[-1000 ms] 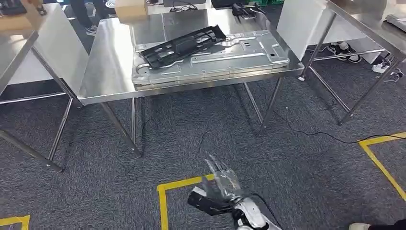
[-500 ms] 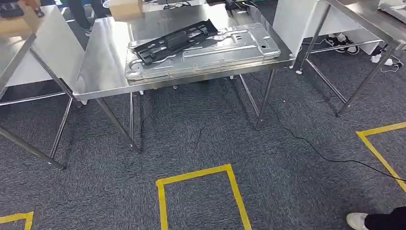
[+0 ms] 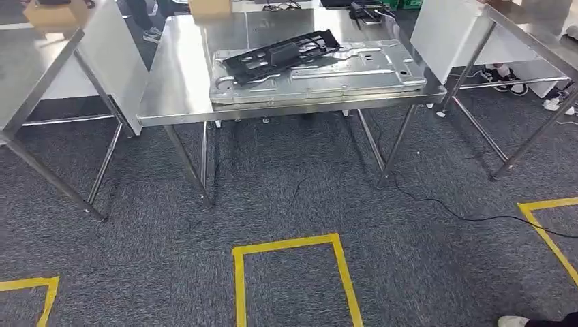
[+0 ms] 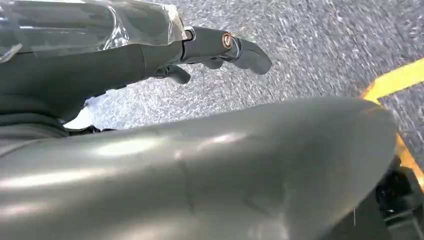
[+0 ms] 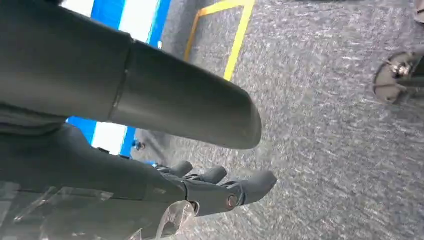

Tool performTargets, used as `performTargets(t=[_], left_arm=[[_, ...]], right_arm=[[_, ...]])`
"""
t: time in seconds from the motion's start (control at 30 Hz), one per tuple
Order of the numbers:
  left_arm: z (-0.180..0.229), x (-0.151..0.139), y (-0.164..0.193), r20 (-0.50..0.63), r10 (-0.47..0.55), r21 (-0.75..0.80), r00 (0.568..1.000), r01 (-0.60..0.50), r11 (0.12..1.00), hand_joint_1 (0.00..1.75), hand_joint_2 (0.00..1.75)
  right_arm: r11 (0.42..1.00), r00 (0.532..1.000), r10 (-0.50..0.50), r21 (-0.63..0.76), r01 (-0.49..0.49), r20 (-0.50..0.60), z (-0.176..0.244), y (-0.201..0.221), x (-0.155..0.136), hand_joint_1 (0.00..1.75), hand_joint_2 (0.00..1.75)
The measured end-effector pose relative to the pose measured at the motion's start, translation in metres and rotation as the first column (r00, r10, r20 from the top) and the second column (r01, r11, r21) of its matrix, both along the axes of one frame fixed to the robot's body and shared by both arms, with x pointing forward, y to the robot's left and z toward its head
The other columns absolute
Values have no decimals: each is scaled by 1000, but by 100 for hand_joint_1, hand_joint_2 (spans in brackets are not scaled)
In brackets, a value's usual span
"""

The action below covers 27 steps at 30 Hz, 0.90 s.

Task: Take the parts from the cabinet and place them on the table.

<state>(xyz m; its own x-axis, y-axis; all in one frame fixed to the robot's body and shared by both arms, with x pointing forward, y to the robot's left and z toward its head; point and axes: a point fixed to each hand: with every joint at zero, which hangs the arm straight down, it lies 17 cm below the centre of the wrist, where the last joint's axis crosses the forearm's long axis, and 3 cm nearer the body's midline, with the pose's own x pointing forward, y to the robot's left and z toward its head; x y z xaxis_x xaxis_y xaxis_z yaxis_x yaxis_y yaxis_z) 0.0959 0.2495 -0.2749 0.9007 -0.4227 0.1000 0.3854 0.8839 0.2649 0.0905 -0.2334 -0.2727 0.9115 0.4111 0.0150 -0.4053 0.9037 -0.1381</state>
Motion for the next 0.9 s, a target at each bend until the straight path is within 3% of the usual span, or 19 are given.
performTargets(t=[0.27, 0.63, 0.9], left_arm=[[0, 0, -4, 1, 10, -6, 1000, -10, 1000, 0, 0], [-1, -6, -3, -6, 25, -5, 1000, -25, 1000, 0, 0], [0, -2, -4, 5, 23, -8, 1000, -22, 1000, 0, 0]], right_arm=[[1000, 999, -12, -9, 12, -50, -3, -2, -20, 0, 0], [1000, 999, 6, -25, -7, -35, -3, -2, -18, 0, 0], [997, 997, -72, -14, 72, -40, -2, -1, -17, 0, 0]])
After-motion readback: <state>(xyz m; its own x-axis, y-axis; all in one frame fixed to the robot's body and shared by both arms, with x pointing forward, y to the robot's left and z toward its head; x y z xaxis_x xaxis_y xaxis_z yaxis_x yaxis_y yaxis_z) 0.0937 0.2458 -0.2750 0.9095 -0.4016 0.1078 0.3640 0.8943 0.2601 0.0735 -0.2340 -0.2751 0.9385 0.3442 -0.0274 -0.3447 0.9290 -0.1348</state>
